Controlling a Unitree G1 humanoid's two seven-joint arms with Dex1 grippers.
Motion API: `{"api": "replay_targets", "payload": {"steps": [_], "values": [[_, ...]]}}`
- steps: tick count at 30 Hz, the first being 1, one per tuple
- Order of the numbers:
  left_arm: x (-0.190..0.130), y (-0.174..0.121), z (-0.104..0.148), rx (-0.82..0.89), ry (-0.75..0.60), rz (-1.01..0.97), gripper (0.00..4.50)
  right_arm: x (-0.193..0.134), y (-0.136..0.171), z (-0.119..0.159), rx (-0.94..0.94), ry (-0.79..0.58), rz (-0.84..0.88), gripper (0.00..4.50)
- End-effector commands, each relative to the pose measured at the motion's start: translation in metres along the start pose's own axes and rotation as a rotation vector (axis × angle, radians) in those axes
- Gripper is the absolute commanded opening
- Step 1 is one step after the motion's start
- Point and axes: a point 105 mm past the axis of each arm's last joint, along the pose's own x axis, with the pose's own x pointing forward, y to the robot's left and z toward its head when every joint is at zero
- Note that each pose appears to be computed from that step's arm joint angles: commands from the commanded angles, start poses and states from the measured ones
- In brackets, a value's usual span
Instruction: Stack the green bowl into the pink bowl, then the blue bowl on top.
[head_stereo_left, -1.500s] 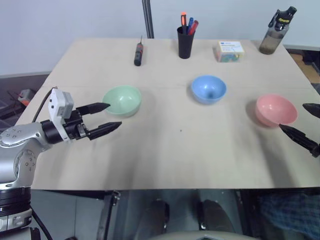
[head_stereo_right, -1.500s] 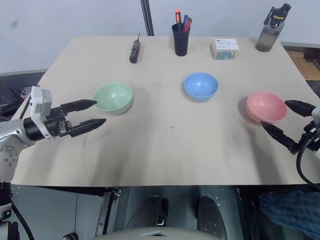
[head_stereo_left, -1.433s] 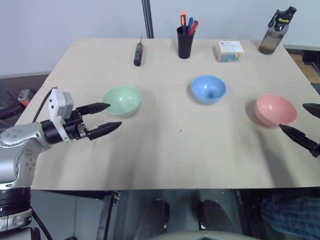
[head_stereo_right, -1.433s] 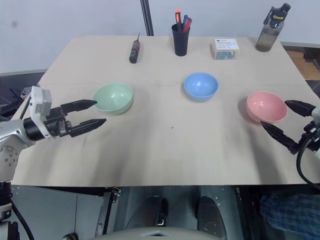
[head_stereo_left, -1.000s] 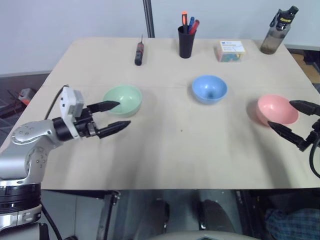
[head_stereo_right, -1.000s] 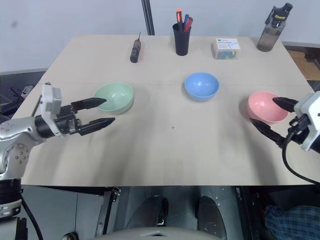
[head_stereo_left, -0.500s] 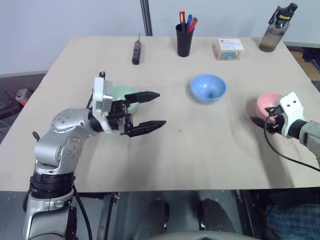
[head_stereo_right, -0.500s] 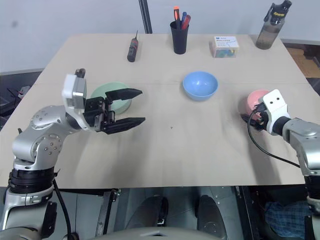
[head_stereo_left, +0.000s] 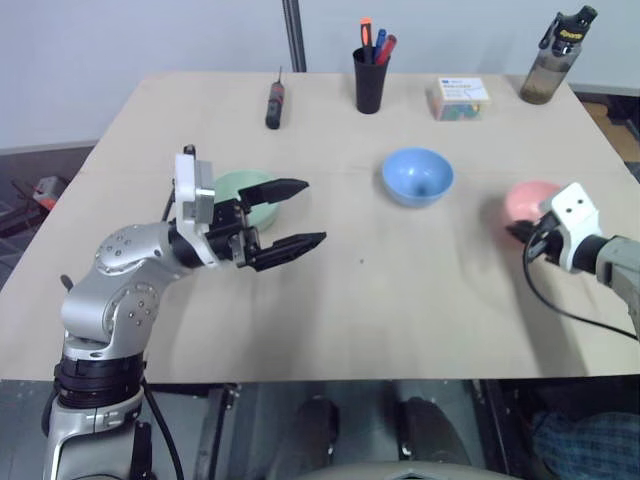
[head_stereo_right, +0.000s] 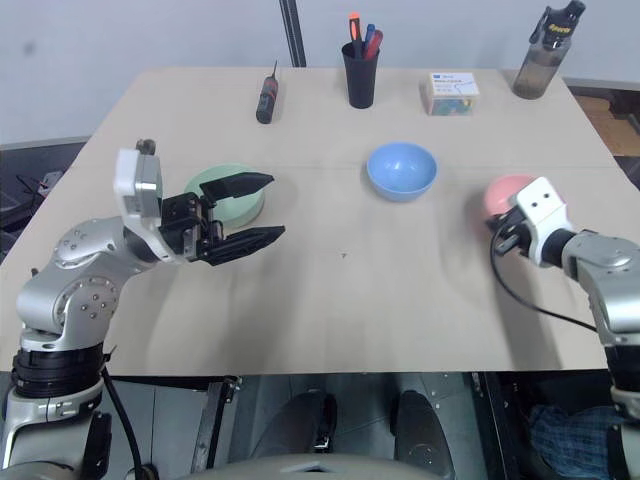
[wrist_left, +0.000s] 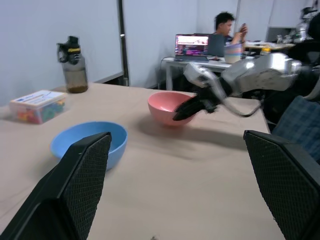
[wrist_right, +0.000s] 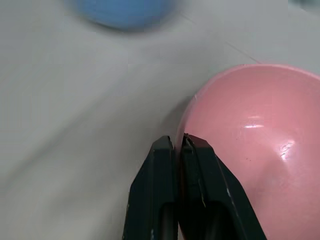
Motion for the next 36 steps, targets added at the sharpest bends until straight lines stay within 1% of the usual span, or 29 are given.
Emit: {"api": "replay_targets", "payload": {"steps": [1, 3, 4, 7, 9, 10, 11, 12, 15, 16, 17, 19, 20, 22, 23, 24, 25, 27, 31, 33, 34, 35, 36], "values": [[-0.006, 0.008, 0.010, 0.059, -0.021, 0.062, 4.50, 0.001, 0.075, 0.038, -0.027, -0.120, 0.277, 0.03], [-0.005, 0.010, 0.008, 0.064, -0.010, 0.074, 4.50, 0.015, 0.103, 0.040, -0.019, -0.133, 0.345, 0.03], [-0.004, 0.010, 0.007, 0.065, 0.000, 0.073, 4.50, 0.022, 0.111, 0.039, -0.010, -0.129, 0.365, 0.03], [-0.003, 0.012, 0.006, 0.083, 0.033, 0.074, 4.50, 0.039, 0.122, 0.036, 0.017, -0.123, 0.403, 0.03], [-0.003, 0.014, 0.005, 0.094, 0.052, 0.084, 4.50, 0.050, 0.123, 0.036, 0.024, -0.126, 0.395, 0.73], [-0.003, 0.015, 0.004, 0.103, 0.059, 0.092, 4.50, 0.054, 0.124, 0.036, 0.026, -0.125, 0.396, 1.21], [-0.004, 0.016, 0.004, 0.107, 0.068, 0.104, 4.50, 0.058, 0.125, 0.035, 0.026, -0.125, 0.398, 1.21], [-0.004, 0.017, 0.002, 0.114, 0.082, 0.116, 4.50, 0.061, 0.126, 0.035, 0.025, -0.125, 0.398, 1.85], [-0.007, 0.022, -0.001, 0.161, 0.129, 0.179, 4.50, 0.060, 0.126, 0.041, 0.031, -0.143, 0.415, 2.83], [-0.007, 0.024, -0.002, 0.173, 0.148, 0.204, 4.50, 0.057, 0.125, 0.044, 0.031, -0.151, 0.418, 3.27], [-0.009, 0.027, -0.004, 0.202, 0.175, 0.238, 4.50, 0.053, 0.124, 0.049, 0.031, -0.167, 0.418, 3.48], [-0.013, 0.033, -0.006, 0.277, 0.232, 0.304, 4.50, 0.045, 0.120, 0.064, 0.039, -0.241, 0.405, 4.41], [-0.015, 0.037, -0.009, 0.302, 0.273, 0.338, 4.50, 0.040, 0.118, 0.073, 0.039, -0.291, 0.393, 4.48], [-0.025, 0.055, -0.015, 0.340, 0.394, 0.452, 4.50, 0.029, 0.113, 0.092, 0.043, -0.402, 0.360, 4.48], [-0.028, 0.061, -0.016, 0.354, 0.432, 0.492, 4.50, 0.025, 0.111, 0.096, 0.046, -0.429, 0.350, 4.48], [-0.034, 0.072, -0.028, 0.429, 0.602, 0.501, 4.50, 0.018, 0.109, 0.100, 0.029, -0.462, 0.338, 4.48], [-0.040, 0.080, -0.036, 0.478, 0.714, 0.511, 4.50, 0.013, 0.106, 0.101, 0.005, -0.482, 0.324, 4.48], [-0.049, 0.087, -0.047, 0.518, 0.849, 0.511, 4.50, 0.008, 0.103, 0.101, -0.019, -0.496, 0.305, 4.48], [-0.049, 0.086, -0.068, 0.500, 0.946, 0.454, 4.50, 0.004, 0.094, 0.097, -0.067, -0.477, 0.244, 4.48], [-0.045, 0.084, -0.076, 0.493, 0.964, 0.416, 4.50, 0.002, 0.088, 0.094, -0.084, -0.463, 0.215, 4.48], [-0.043, 0.083, -0.078, 0.493, 0.966, 0.405, 4.09, 0.001, 0.086, 0.094, -0.087, -0.459, 0.209, 4.50], [-0.041, 0.082, -0.080, 0.487, 0.966, 0.391, 3.91, 0.000, 0.085, 0.092, -0.096, -0.453, 0.201, 4.50], [-0.040, 0.081, -0.081, 0.483, 0.967, 0.378, 3.51, -0.001, 0.084, 0.091, -0.102, -0.448, 0.196, 4.50]]}}
